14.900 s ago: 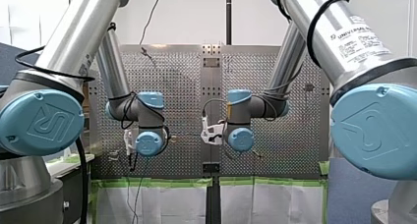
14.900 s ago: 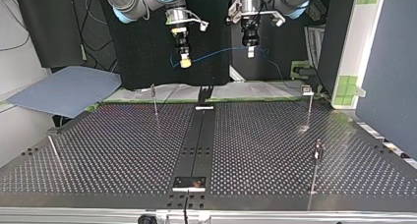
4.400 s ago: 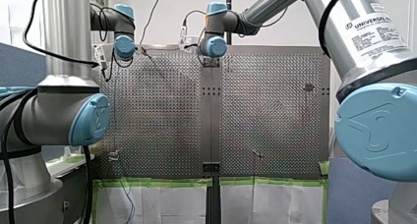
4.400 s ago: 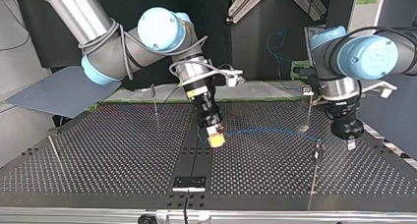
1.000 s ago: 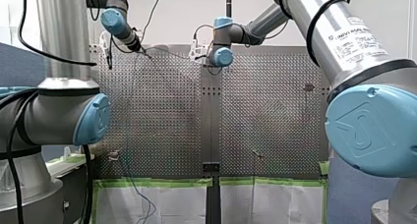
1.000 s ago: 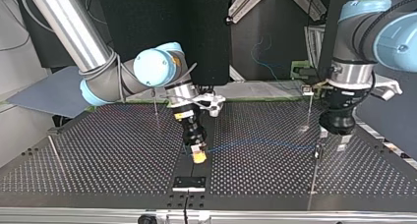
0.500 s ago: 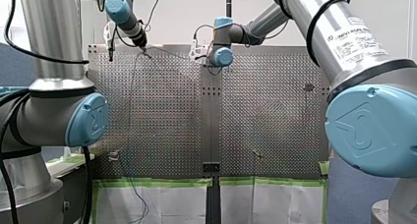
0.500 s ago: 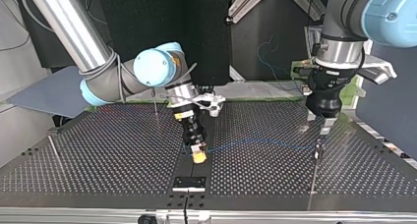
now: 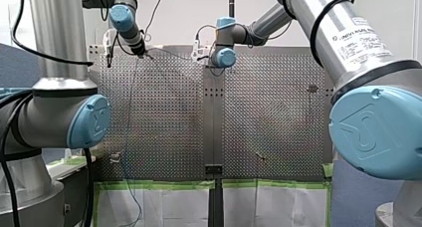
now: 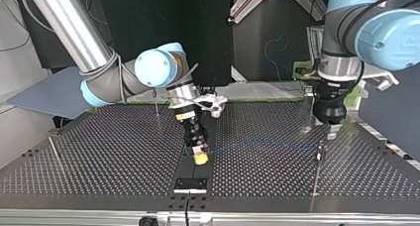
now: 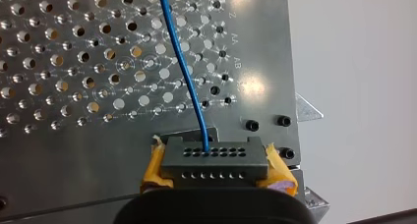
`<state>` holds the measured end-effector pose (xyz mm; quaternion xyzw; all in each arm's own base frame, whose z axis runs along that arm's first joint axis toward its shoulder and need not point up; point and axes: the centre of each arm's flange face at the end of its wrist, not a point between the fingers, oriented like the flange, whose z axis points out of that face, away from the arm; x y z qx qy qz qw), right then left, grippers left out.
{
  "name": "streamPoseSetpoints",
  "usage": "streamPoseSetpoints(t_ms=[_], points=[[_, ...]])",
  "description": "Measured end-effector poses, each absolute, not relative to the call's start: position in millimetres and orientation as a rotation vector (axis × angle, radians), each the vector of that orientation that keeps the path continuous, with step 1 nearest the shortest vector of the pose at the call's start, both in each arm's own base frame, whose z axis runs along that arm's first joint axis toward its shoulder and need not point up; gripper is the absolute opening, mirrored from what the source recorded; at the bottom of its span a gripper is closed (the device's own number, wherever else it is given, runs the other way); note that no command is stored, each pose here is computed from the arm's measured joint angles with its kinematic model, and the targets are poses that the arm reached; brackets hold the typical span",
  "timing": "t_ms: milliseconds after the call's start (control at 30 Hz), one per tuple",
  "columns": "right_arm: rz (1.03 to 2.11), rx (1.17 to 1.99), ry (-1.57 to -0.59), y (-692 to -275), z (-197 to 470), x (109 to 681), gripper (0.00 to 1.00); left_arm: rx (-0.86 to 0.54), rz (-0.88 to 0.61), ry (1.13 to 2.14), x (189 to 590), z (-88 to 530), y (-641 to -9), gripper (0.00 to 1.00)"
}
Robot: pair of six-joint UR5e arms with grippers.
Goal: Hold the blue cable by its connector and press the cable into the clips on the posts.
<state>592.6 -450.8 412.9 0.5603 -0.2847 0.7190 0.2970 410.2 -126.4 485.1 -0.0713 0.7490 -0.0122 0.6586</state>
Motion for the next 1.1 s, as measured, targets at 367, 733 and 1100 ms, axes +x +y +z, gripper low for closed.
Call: streamPoseSetpoints(t_ms=[367, 733, 1100], points=[[1.909, 1.492, -0.758, -450.8, 412.4, 592.4, 0.00, -0.167, -0.037, 1.594, 425.0, 493.0, -120.6, 1.00], [1.908, 1.493, -0.759, -450.9, 412.1, 592.2, 0.00, -0.154, -0.054, 1.586, 433.1, 487.7, -122.6, 1.00], [1.907, 1.495, -0.760, -450.8, 412.0, 592.1, 0.00, -0.163, -0.026, 1.604, 419.7, 491.8, -124.8, 1.00]])
